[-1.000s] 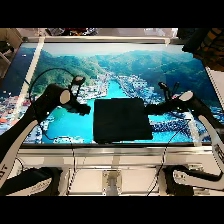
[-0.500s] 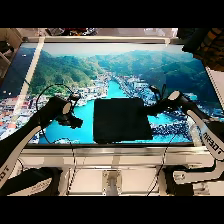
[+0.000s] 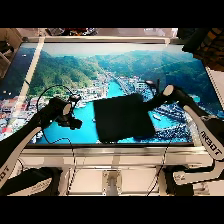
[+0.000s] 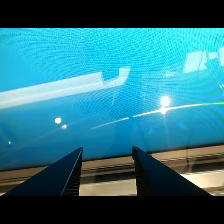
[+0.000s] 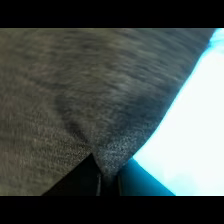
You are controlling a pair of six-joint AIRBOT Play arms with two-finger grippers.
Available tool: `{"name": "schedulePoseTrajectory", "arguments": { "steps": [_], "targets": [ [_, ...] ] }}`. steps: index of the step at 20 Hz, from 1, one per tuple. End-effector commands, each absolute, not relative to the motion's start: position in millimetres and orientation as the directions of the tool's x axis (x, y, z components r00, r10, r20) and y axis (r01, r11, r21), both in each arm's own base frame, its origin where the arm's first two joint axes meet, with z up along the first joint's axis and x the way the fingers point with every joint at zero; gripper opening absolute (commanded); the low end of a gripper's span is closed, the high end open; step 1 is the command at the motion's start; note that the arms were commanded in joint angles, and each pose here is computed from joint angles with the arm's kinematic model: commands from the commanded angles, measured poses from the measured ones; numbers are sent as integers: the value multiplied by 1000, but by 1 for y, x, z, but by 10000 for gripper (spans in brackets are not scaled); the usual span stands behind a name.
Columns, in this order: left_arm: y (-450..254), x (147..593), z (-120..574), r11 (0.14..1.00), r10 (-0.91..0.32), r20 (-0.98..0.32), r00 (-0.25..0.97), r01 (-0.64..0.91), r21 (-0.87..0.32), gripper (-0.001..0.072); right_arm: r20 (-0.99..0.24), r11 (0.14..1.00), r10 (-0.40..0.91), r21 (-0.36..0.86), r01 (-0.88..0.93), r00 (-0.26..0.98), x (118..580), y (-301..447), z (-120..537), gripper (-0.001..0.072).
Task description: Fold the clothes and pants, and hang the long-sleeved shirts on hangers.
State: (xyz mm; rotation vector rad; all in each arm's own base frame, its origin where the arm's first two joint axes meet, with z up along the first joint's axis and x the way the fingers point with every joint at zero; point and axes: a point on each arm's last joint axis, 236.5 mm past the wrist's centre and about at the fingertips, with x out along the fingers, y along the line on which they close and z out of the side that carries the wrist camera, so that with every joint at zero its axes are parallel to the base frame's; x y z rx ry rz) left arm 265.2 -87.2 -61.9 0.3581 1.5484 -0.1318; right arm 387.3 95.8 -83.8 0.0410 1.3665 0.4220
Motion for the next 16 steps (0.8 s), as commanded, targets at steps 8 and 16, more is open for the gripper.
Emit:
{"name": "schedulePoseTrajectory", "arguments": {
  "steps": [8, 16],
  "targets": [
    [-87, 265, -62, 941, 141, -990, 27, 307, 142, 379, -979, 877, -181, -119, 465, 92, 296, -285, -64, 11],
    [-87, 265, -62, 941, 141, -990, 27, 307, 142, 378, -963, 543, -262, -97, 834, 58, 144, -393, -40, 518]
  ]
}}
